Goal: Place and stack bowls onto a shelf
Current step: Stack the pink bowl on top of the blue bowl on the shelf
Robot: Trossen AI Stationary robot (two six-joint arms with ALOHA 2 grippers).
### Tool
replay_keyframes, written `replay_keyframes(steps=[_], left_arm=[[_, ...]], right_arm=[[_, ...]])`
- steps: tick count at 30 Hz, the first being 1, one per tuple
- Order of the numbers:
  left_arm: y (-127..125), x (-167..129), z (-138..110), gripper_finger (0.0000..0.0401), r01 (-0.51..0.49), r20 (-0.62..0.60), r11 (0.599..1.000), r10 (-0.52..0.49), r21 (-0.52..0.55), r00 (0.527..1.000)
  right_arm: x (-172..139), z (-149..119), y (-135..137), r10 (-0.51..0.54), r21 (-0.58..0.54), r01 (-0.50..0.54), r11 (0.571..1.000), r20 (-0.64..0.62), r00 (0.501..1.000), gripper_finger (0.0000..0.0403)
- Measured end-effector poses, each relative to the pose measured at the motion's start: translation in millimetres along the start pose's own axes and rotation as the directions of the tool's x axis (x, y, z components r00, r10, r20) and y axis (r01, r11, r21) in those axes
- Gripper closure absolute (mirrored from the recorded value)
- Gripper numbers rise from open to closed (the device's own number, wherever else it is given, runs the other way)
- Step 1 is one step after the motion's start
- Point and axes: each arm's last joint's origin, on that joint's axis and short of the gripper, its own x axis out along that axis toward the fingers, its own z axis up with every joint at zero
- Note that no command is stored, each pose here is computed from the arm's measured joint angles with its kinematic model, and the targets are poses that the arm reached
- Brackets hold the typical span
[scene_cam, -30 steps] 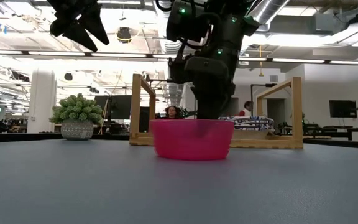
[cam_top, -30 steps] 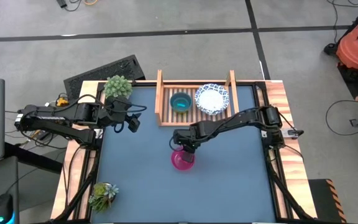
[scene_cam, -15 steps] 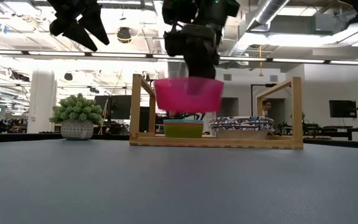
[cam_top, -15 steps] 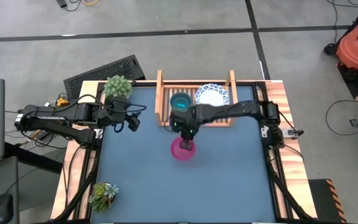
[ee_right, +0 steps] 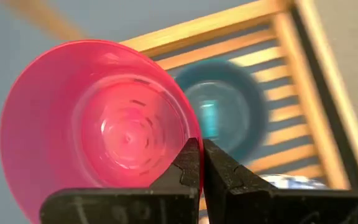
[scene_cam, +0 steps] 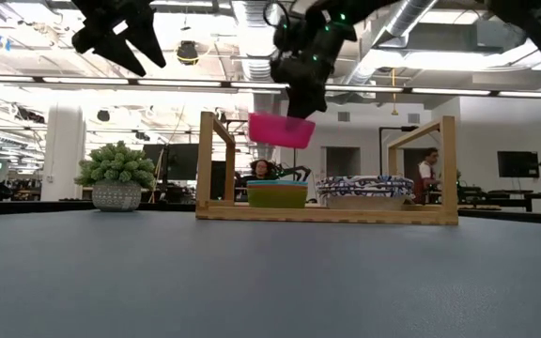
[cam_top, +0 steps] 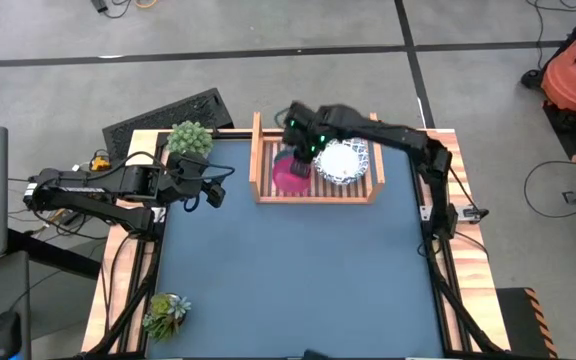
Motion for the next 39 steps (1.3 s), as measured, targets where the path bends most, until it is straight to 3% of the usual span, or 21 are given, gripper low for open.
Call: replay_keyframes(steps=[5,13,23,39], left_arm=[[0.4,0.1,0.3,0.0127,-0.013,0.009,0.999,0.013,-0.029,1.0],[0.5,0.1,0.4,0.0127,-0.017,0.012,0.996,0.018,-0.082,1.0],[1.0,0.0,0.7,0.0127,-0.03,0.024,0.99,0.034,-0.139,0.999],[1.1,0.0,0.7,0.0127,-0.032,0.025,0.987,0.036,-0.157,0.999]], right_arm=[[-4.6,1.1,-37.4,-0.051,0.067,0.047,0.997,0.064,0.997,0.0381],[-6.9,6.6,-48.8,-0.075,0.054,0.068,0.996,0.141,0.987,0.0381],[32.9,-1.8,-62.1,-0.068,0.032,0.067,0.997,0.046,0.997,0.0381],[62.2,-8.6,-73.7,-0.016,0.05,0.017,0.999,-0.008,1.0,0.0381]])
